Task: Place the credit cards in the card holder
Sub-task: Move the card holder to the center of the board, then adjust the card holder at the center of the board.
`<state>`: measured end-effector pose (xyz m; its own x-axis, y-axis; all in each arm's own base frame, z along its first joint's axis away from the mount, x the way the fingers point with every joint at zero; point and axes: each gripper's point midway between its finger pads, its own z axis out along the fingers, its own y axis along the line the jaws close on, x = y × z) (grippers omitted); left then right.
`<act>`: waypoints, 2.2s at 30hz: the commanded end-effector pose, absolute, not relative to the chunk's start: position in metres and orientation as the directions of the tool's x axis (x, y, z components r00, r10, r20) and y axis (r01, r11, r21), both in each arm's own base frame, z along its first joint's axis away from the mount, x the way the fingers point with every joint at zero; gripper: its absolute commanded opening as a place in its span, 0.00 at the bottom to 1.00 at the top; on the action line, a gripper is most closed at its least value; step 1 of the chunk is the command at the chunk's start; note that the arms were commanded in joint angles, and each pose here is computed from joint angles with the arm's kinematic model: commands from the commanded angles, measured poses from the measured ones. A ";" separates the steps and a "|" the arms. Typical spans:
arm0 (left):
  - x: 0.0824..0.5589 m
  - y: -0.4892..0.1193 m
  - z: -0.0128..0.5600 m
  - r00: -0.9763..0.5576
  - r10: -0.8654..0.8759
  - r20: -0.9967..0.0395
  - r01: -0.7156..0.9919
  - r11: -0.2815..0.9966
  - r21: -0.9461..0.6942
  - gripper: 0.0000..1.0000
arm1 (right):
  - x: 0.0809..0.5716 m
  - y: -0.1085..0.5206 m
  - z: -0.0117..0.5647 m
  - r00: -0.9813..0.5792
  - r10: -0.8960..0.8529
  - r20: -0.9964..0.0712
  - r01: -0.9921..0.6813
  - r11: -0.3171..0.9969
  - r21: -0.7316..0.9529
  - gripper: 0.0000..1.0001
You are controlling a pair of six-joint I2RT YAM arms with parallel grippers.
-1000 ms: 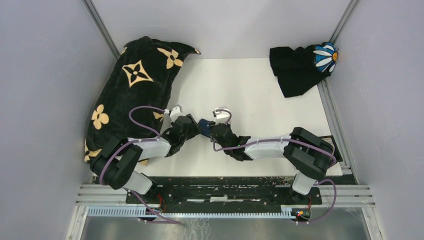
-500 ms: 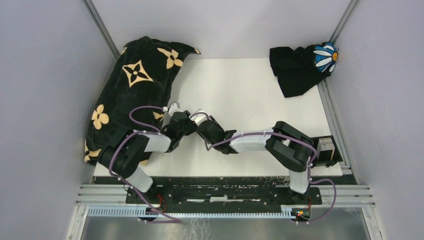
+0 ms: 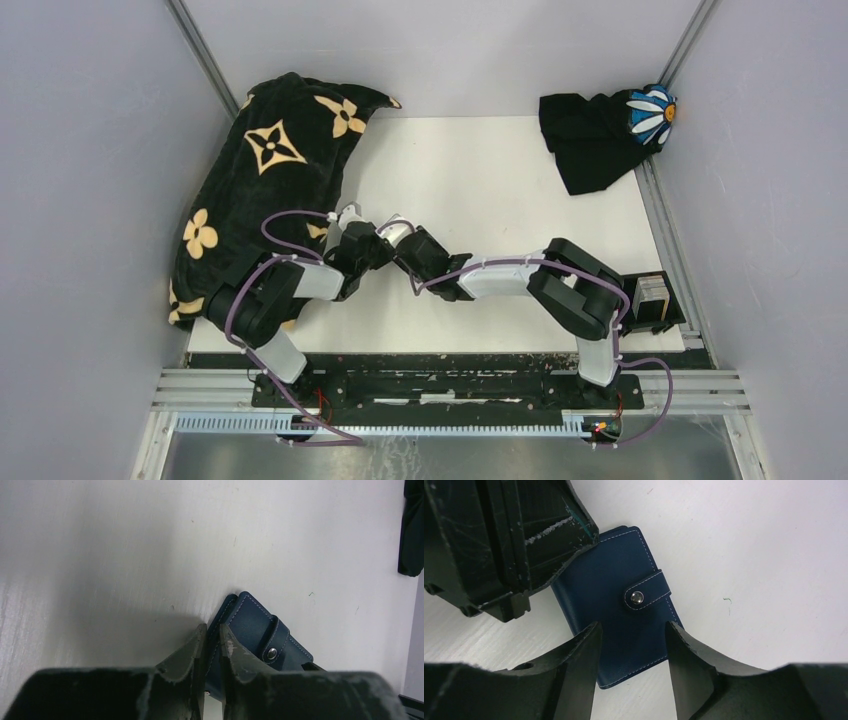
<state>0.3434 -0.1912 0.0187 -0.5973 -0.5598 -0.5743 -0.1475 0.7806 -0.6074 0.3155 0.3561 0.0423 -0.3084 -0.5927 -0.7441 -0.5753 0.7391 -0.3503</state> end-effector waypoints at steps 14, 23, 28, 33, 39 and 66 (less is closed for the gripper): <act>0.313 -0.177 -0.038 -0.729 -0.463 -0.504 -0.237 0.862 -0.448 0.16 | 0.347 0.349 0.029 -0.305 -0.631 -0.714 -0.601 0.708 -0.370 0.56; 0.315 -0.173 -0.043 -0.736 -0.437 -0.517 -0.235 0.882 -0.409 0.15 | 0.361 0.347 0.021 -0.282 -0.675 -0.682 -0.615 0.673 -0.412 0.54; 0.317 -0.171 -0.049 -0.744 -0.420 -0.519 -0.236 0.892 -0.385 0.16 | 0.366 0.346 0.015 -0.270 -0.694 -0.667 -0.632 0.651 -0.421 0.54; 0.318 -0.167 -0.053 -0.746 -0.414 -0.521 -0.246 0.899 -0.363 0.15 | 0.372 0.346 0.013 -0.264 -0.703 -0.660 -0.655 0.633 -0.412 0.52; 0.324 -0.162 -0.050 -0.733 -0.427 -0.530 -0.268 0.897 -0.351 0.18 | 0.376 0.343 0.001 -0.301 -0.695 -0.653 -0.676 0.639 -0.367 0.36; 0.313 -0.183 -0.012 -0.670 -0.508 -0.541 -0.260 0.844 -0.469 0.33 | 0.388 0.314 0.105 -0.380 -0.368 -0.849 -0.462 0.871 -0.170 0.36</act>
<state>0.3265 -0.1897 0.0206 -0.6083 -0.5414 -0.5804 -0.1988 0.8119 -0.5489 0.3721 0.3293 0.0648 -0.3930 -0.4690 -0.7910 -0.5603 0.8042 -0.1985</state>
